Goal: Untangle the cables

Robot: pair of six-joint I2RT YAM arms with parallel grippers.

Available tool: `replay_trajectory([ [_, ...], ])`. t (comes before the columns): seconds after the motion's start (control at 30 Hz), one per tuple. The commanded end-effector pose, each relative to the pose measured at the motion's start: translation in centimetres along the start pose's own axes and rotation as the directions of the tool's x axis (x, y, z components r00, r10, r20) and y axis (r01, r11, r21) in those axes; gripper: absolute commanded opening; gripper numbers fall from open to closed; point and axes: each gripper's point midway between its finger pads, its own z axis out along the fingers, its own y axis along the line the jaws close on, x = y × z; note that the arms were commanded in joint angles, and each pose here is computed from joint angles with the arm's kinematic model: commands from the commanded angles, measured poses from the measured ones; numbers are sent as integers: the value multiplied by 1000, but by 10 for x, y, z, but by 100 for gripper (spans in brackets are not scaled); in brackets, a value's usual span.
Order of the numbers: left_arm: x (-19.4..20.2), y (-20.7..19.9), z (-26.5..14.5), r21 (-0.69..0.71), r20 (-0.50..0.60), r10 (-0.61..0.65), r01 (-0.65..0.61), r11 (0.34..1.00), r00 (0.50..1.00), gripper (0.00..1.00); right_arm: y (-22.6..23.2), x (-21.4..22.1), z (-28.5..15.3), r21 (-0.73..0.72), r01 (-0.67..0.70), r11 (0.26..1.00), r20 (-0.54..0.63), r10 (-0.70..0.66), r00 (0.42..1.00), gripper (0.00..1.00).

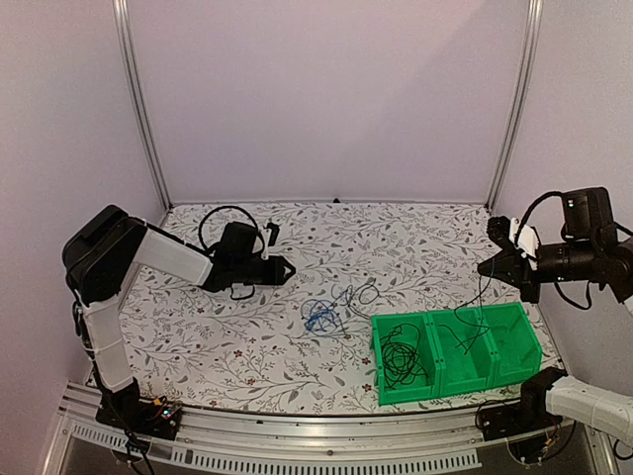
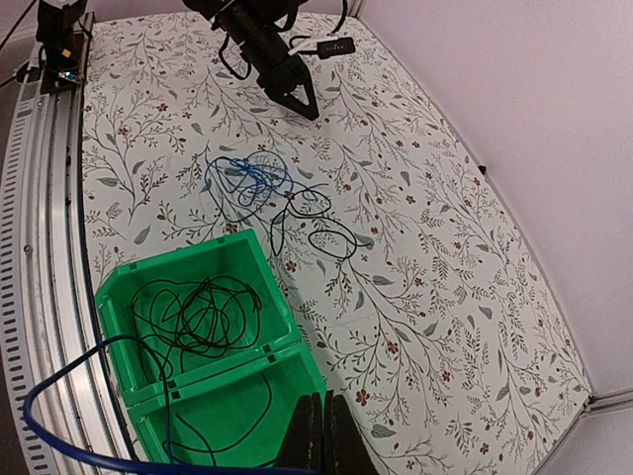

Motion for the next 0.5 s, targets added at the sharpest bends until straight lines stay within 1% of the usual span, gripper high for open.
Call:
replay_trajectory([
  [0.0, 1, 7, 1, -6, 20, -18, 19, 1000, 1000, 32, 11, 21, -4, -16, -9, 1000, -86, 7, 996, 0],
  [0.27, 4, 3, -7, 18, 20, -31, 30, 999, 999, 33, 34, 71, 26, -122, -42, 992, -198, 17, 980, 0],
  [0.47, -6, -5, -23, 39, 49, -42, 40, 998, 998, 33, 34, 99, 50, -134, -38, 990, -248, 3, 969, 0],
])
